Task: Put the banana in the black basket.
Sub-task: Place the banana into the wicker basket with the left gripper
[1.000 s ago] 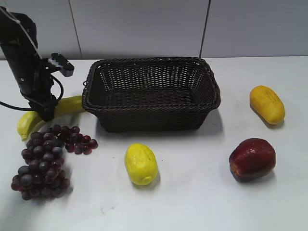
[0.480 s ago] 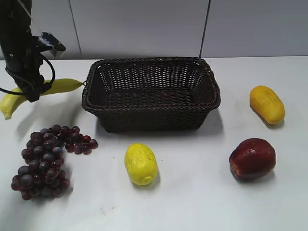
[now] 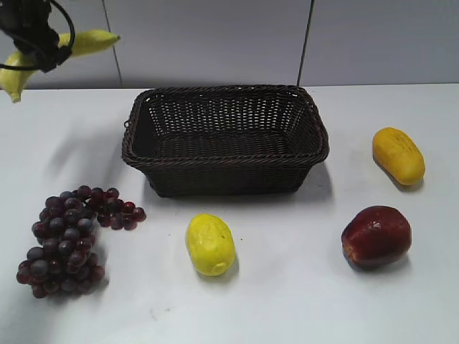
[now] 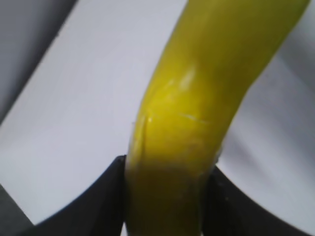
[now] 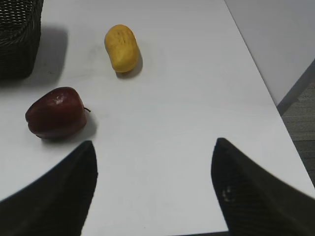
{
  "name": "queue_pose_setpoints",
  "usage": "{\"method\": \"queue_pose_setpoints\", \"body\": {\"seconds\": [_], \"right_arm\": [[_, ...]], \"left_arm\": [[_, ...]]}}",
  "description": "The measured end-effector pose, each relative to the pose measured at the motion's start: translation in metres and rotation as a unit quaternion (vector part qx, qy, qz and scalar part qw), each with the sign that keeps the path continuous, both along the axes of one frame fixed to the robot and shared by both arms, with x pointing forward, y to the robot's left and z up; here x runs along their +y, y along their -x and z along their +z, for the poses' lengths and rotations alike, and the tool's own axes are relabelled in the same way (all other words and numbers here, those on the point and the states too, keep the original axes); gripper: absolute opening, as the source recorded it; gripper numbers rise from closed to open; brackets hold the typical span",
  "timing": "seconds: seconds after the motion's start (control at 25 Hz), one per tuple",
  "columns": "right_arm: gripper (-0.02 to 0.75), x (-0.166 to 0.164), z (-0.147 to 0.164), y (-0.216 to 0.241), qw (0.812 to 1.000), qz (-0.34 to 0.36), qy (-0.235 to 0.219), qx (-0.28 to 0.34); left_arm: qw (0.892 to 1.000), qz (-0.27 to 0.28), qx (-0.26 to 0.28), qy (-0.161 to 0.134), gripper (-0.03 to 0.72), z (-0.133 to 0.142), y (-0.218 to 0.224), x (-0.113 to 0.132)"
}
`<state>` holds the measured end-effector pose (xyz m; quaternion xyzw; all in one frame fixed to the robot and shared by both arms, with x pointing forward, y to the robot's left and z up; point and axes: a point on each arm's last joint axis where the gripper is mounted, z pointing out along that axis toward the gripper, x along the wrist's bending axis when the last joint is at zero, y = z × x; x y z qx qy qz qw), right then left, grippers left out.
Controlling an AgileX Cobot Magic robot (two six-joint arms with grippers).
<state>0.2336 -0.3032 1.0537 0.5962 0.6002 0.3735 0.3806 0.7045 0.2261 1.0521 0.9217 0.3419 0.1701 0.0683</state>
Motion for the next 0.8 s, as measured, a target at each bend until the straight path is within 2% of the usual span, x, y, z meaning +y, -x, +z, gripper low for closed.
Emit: {"method": "queue_pose_setpoints", "body": {"seconds": [0.2, 0.28, 0.4, 0.56, 0.8], "right_arm": [[0.552, 0.000, 0.000, 0.000, 1.000, 0.000, 0.000, 0.000], [0.552, 0.000, 0.000, 0.000, 1.000, 0.000, 0.000, 0.000], [0.552, 0.000, 0.000, 0.000, 1.000, 0.000, 0.000, 0.000], [0.552, 0.000, 0.000, 0.000, 1.000, 0.000, 0.000, 0.000], [0.552, 0.000, 0.000, 0.000, 1.000, 0.000, 0.000, 0.000]], "left_arm": [[0.997, -0.027, -0.059, 0.038, 0.312, 0.037, 0.000, -0.026], [0.994, -0.060, -0.060, 0.069, 0.312, 0.042, 0.004, -0.044], [0.984, -0.138, -0.061, 0.094, 0.312, 0.044, 0.012, -0.076], [0.970, -0.210, -0.068, 0.104, 0.312, 0.036, 0.019, -0.114], [0.961, -0.249, -0.025, 0.117, 0.312, -0.006, 0.021, -0.155]]}}
